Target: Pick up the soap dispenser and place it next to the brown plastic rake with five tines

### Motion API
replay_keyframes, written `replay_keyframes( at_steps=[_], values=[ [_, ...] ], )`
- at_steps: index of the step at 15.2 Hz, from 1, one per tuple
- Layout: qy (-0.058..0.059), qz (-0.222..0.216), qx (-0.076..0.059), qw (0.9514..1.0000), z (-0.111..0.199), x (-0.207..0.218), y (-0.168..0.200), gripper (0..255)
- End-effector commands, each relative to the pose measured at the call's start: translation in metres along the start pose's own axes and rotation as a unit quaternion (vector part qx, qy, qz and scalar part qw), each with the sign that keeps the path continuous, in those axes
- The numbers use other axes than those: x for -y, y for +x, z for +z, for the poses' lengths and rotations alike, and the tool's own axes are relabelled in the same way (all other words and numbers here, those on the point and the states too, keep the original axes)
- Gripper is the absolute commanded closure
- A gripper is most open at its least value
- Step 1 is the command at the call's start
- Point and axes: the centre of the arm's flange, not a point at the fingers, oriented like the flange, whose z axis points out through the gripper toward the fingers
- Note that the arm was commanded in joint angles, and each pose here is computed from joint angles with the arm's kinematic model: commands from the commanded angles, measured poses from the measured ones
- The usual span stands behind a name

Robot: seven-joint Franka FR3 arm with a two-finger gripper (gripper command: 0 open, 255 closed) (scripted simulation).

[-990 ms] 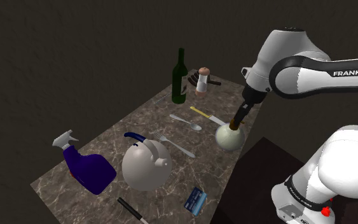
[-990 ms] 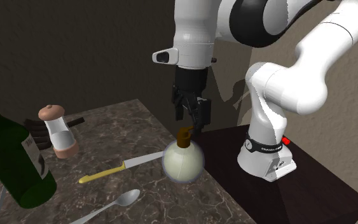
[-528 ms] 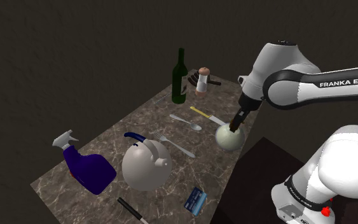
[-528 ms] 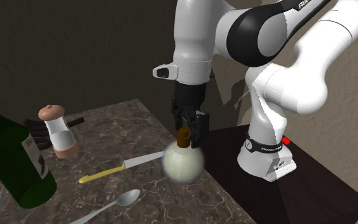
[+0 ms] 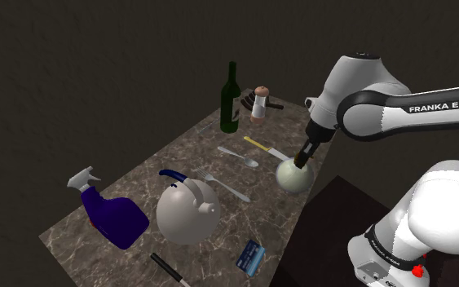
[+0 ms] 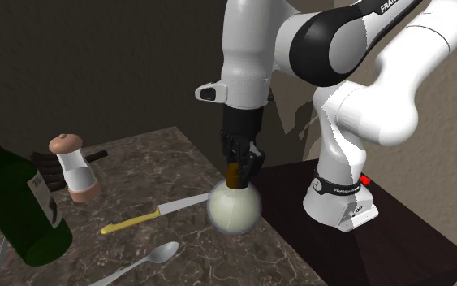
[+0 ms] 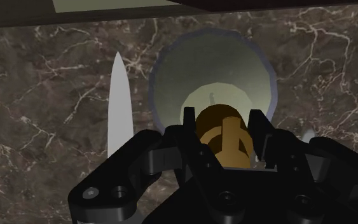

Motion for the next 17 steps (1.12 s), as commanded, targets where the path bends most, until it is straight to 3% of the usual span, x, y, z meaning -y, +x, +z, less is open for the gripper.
replay_keyframes(
  at_steps=[1,8,17],
  values=[
    [0.0,0.0,0.0,1.0,0.0,0.0,0.0,255],
    [0.0,0.0,0.0,1.0,0.0,0.0,0.0,255],
    [0.0,0.0,0.0,1.0,-0.047,0.002,0.004,255]
  ],
)
